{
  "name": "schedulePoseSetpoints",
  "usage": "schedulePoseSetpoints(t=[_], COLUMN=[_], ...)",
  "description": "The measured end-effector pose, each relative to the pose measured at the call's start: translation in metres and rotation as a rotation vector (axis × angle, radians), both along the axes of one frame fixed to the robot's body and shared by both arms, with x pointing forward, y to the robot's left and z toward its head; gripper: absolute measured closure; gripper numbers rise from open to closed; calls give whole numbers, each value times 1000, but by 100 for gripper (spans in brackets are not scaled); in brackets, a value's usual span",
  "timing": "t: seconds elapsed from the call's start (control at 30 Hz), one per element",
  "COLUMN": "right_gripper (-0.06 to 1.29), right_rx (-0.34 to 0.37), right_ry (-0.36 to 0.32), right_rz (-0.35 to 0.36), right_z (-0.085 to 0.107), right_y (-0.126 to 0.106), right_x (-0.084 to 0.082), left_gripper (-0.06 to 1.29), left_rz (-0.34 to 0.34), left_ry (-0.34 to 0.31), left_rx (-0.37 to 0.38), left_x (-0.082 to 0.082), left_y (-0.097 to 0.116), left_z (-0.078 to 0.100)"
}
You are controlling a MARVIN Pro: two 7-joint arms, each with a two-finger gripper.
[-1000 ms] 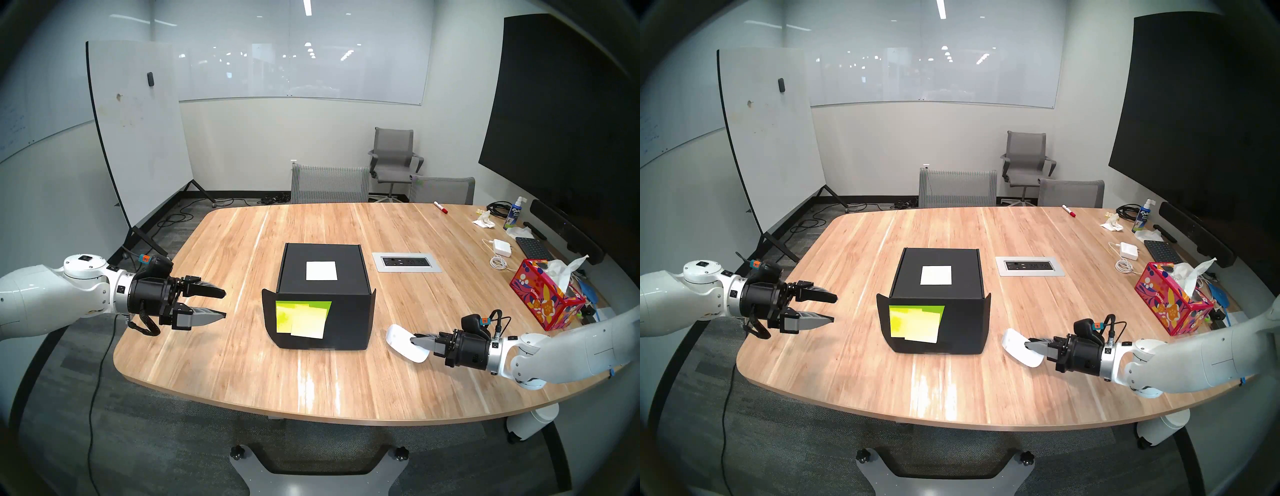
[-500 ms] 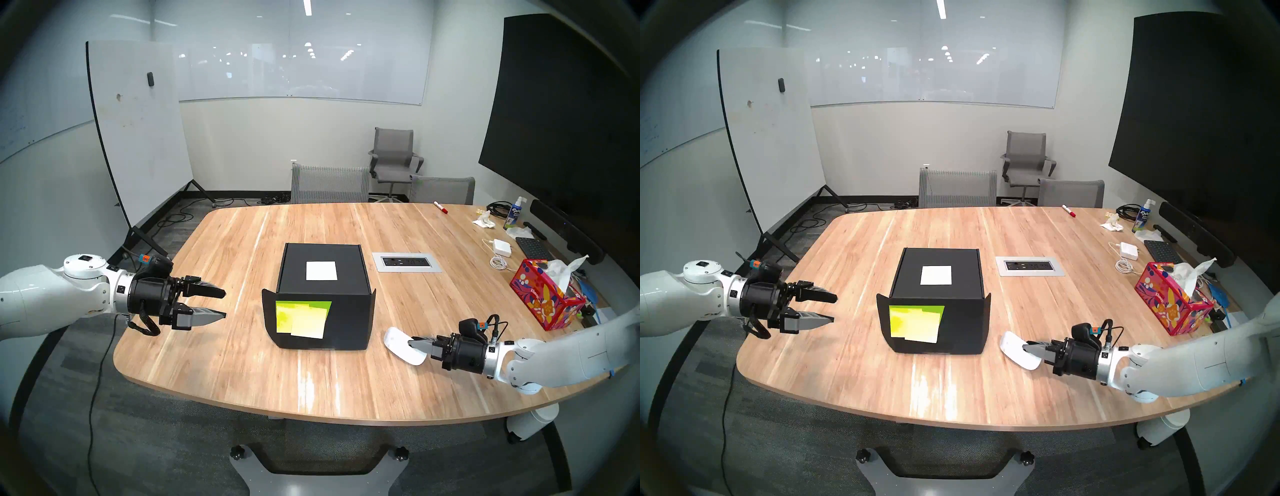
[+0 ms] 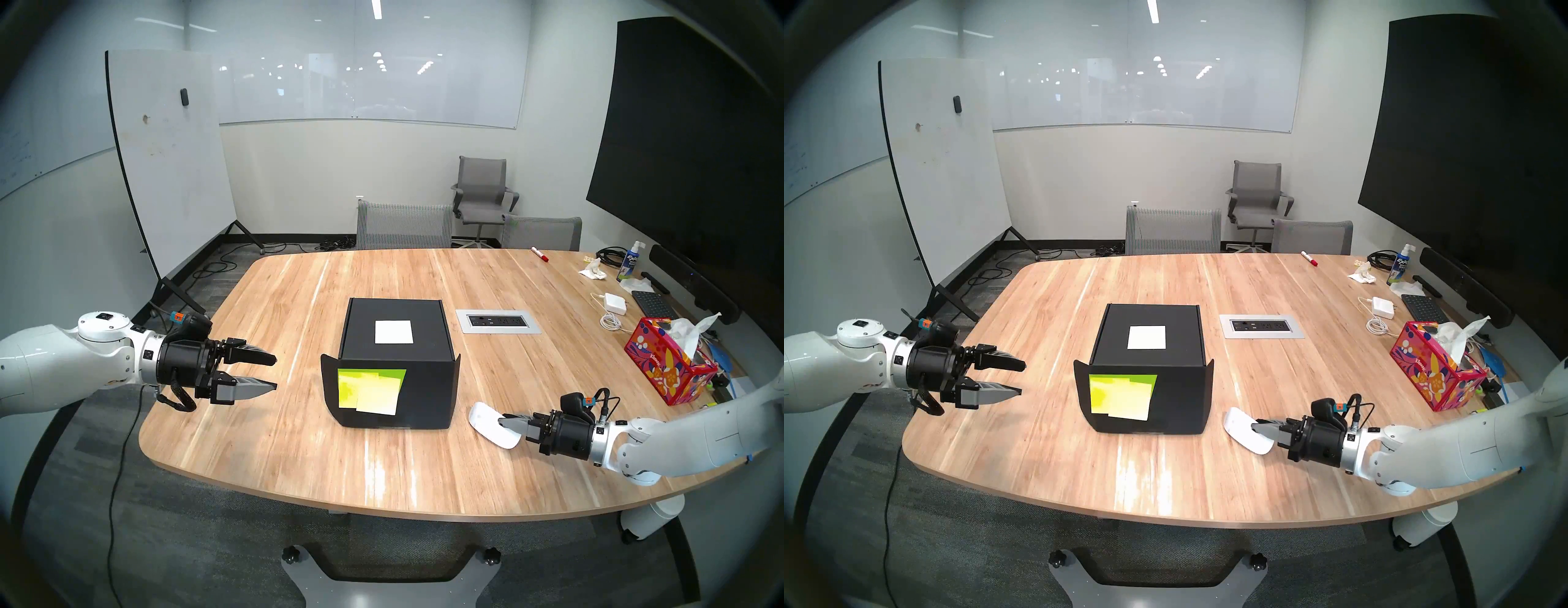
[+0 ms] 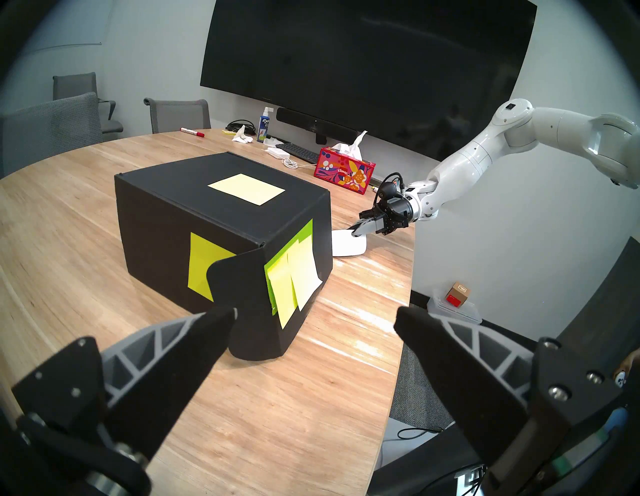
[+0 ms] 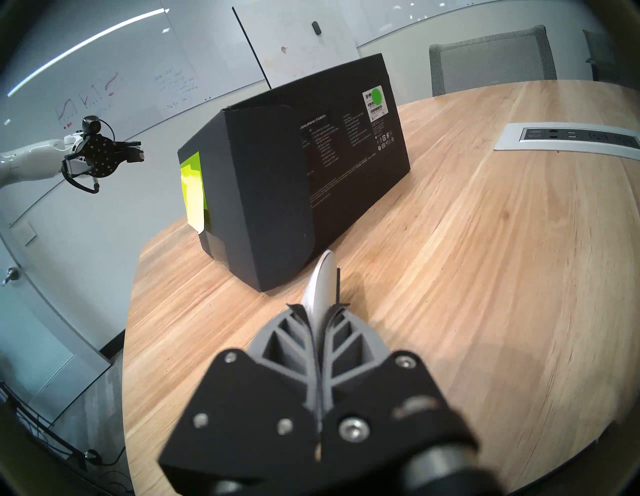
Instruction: Open the box and place the mouse inside
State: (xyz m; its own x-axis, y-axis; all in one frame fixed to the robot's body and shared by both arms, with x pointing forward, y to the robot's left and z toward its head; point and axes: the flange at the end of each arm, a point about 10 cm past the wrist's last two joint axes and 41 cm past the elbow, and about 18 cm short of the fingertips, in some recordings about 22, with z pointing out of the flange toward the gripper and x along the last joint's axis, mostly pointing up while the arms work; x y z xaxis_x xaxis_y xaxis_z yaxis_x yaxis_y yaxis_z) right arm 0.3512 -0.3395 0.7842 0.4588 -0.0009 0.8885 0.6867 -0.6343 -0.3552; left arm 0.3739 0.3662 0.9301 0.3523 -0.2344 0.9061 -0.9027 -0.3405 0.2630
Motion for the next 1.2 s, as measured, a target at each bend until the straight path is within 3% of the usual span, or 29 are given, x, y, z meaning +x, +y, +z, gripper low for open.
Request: schedulePoseSetpoints(t=[1.2], right_gripper=[123], right_rx=[28], right_ry=[24], right_rz=[-13], right_z=[-8], right_y=[3], right_x=[0], left_gripper=[-4], left_rz=[0], left_ry=[0], left_rx=[0], left_x=[0], left_y=[0], left_z=[0])
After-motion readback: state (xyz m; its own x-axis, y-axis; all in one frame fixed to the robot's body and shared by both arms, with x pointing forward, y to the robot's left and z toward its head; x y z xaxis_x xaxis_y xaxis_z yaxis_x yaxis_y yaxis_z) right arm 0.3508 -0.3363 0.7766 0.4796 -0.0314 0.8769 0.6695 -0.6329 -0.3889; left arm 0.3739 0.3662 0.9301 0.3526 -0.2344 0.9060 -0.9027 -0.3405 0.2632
